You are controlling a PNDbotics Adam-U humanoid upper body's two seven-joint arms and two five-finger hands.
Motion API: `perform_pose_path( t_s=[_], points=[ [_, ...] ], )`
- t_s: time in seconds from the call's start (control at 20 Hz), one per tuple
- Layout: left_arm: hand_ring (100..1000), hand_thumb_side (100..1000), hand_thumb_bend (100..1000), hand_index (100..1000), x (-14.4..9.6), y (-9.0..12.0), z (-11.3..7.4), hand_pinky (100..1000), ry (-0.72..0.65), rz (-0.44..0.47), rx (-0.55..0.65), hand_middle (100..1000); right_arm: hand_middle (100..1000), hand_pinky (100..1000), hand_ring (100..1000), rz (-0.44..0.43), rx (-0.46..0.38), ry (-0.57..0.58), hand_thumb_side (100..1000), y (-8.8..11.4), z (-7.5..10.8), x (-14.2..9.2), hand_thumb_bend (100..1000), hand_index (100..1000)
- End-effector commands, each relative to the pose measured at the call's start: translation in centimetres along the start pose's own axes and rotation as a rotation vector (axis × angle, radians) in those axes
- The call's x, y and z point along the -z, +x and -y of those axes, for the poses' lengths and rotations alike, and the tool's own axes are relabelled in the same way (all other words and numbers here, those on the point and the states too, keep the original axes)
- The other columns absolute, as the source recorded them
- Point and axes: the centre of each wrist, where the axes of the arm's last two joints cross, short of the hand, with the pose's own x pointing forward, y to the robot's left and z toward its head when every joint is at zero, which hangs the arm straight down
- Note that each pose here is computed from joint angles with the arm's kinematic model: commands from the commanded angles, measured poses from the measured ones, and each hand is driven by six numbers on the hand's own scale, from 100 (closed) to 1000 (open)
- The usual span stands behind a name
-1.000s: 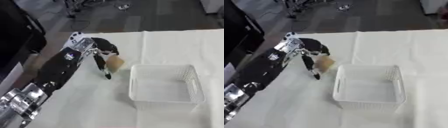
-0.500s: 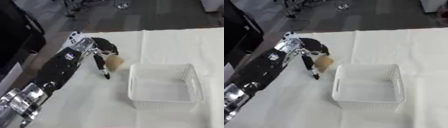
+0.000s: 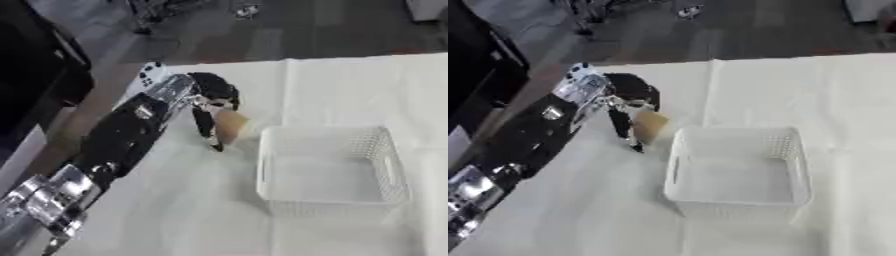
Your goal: Pick up objects on the table and place them in the box.
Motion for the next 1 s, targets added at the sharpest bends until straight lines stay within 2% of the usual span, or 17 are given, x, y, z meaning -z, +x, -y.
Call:
perform_pose_path(
  t_s=[0.05,0.1,0.2,0.35,0.4,0.45,0.5,0.75,1.0],
  points=[
    [497,625,160,547,-0.6,-0.8,-0.4,525,0.021,-0.028,0.011,557,422,100,354,0.032,0.003,0.008,1000,0.5,-0.1,0.6,154,810],
    [469,666,100,500,-0.6,-0.8,-0.2,485,0.020,-0.034,-0.002,511,422,100,354,0.032,0.003,0.009,1000,0.5,-0.1,0.6,154,810],
    [405,662,100,426,-0.5,-0.8,0.3,409,0.009,-0.046,-0.031,435,422,100,354,0.031,0.003,0.009,1000,0.5,-0.1,0.6,155,810],
    [260,549,100,283,-0.5,-0.8,0.7,272,0.002,-0.058,-0.082,241,422,100,354,0.029,0.002,0.009,1000,0.5,-0.1,0.5,154,810],
    [285,566,100,307,-0.6,-0.8,0.7,294,0.005,-0.058,-0.097,274,422,100,354,0.029,0.001,0.009,1000,0.5,-0.1,0.5,154,810],
    [123,469,100,201,-0.6,-0.8,0.7,153,0.008,-0.058,-0.107,100,422,100,354,0.028,0.001,0.009,1000,0.5,0.0,0.5,155,810],
    [100,427,100,195,-0.6,-0.8,0.6,100,0.016,-0.056,-0.120,100,422,100,354,0.027,0.000,0.010,1000,0.5,0.0,0.5,155,810],
    [100,265,100,177,-0.9,-0.9,-0.2,100,0.074,-0.056,-0.168,100,421,100,354,0.022,-0.006,0.009,1000,0.5,0.1,0.4,155,809],
    [100,266,100,172,-1.1,-0.8,-0.8,100,0.154,-0.025,-0.207,100,422,100,354,0.015,-0.012,0.010,1000,0.4,0.2,0.2,155,808]
  ],
)
